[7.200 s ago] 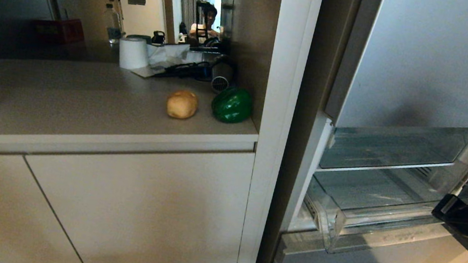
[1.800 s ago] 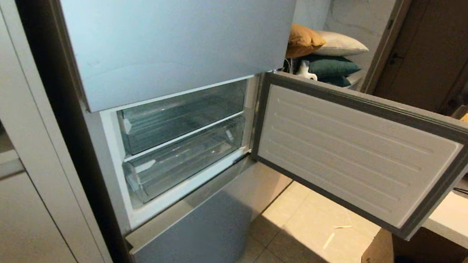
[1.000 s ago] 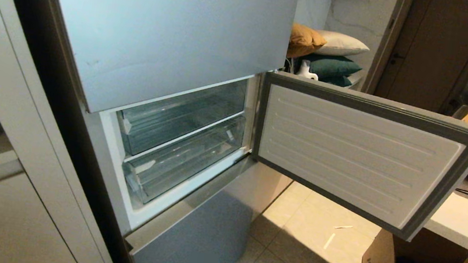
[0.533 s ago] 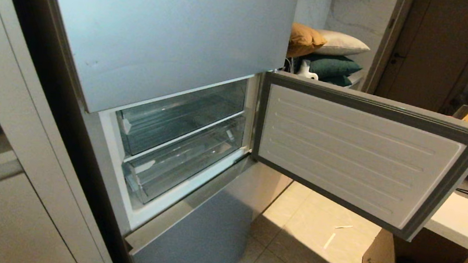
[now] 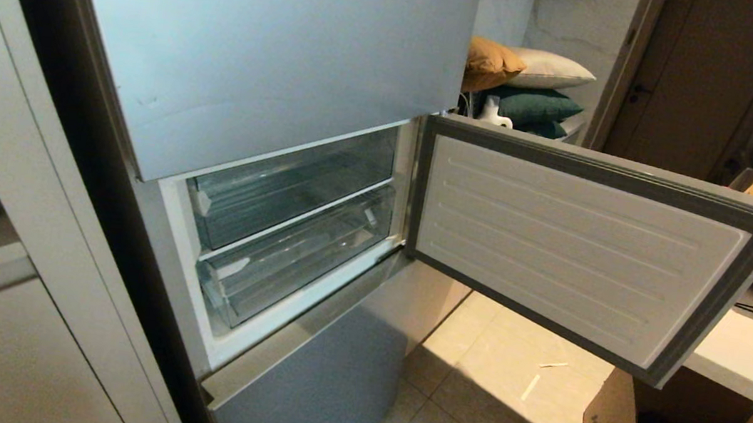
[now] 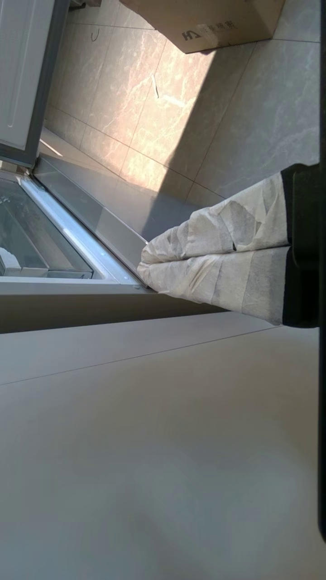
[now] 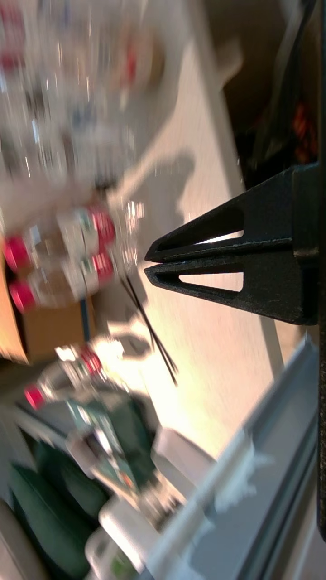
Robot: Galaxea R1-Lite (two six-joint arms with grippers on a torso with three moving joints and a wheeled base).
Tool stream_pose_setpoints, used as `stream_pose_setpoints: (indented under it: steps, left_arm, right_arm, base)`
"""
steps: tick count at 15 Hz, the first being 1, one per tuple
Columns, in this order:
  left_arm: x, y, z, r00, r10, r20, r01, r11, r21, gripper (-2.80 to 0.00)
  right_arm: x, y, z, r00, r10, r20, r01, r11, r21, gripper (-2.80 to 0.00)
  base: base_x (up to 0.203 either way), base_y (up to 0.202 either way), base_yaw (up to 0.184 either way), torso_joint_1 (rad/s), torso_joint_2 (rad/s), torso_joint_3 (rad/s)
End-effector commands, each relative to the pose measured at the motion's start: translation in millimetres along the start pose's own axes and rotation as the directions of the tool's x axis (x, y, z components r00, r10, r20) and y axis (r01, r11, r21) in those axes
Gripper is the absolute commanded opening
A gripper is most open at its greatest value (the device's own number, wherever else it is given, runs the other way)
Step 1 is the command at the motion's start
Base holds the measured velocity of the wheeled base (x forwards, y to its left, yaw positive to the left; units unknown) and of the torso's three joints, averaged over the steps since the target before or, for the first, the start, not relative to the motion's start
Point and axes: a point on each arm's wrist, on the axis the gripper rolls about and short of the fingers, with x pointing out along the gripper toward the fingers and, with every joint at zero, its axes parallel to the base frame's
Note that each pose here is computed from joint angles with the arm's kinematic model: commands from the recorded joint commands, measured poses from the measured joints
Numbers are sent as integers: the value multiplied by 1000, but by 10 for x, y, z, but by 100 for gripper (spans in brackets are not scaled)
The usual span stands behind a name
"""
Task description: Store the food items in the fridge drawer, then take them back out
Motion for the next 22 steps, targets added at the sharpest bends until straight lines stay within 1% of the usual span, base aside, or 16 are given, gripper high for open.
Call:
stream_pose_setpoints:
  steps: [1,4,5,6,9,10,12,15,18,22]
  left_arm:
    - [0,0,-1,1000,0,-1,0,1000,0,-280]
    - [0,0,-1,1000,0,-1,0,1000,0,-280]
    - [0,0,-1,1000,1,-1,-1,1000,0,-280]
    - [0,0,-1,1000,0,-1,0,1000,0,-280]
    - [0,0,-1,1000,0,-1,0,1000,0,-280]
    - [-1,0,3,1000,0,1,0,1000,0,-280]
    - [0,0,-1,1000,0,-1,0,1000,0,-280]
    - [0,0,-1,1000,0,-1,0,1000,0,-280]
    - [0,0,-1,1000,1,-1,-1,1000,0,-280]
    - [0,0,-1,1000,0,-1,0,1000,0,-280]
  right_arm:
    - [264,87,-157,998,49,-42,-48,999,5,-280]
    - [478,262,-180,991,125,-36,-125,992,-1,-280]
    - [547,286,-185,987,153,-37,-153,988,-3,-280]
    - [607,295,-191,978,204,-48,-205,979,-6,-280]
    - [741,307,-222,928,360,-95,-362,932,-9,-280]
    - [769,320,-237,904,411,-115,-415,910,-5,-280]
    - [868,330,-284,885,447,-130,-451,892,-1,-280]
    - [1016,491,-372,857,497,-137,-501,865,-1,-280]
    - [1174,581,-436,840,526,-134,-534,845,-28,-280]
    - [1264,721,-522,818,557,-140,-568,821,-55,-280]
  base:
    - [0,0,0,0,0,0]
    - [0,0,0,0,0,0]
    - [0,0,0,0,0,0]
    - [0,0,0,0,0,0]
    - [0,0,0,0,0,0]
    - [0,0,0,0,0,0]
    - [0,0,0,0,0,0]
    - [0,0,0,0,0,0]
    - [0,0,0,0,0,0]
    - [0,0,0,0,0,0]
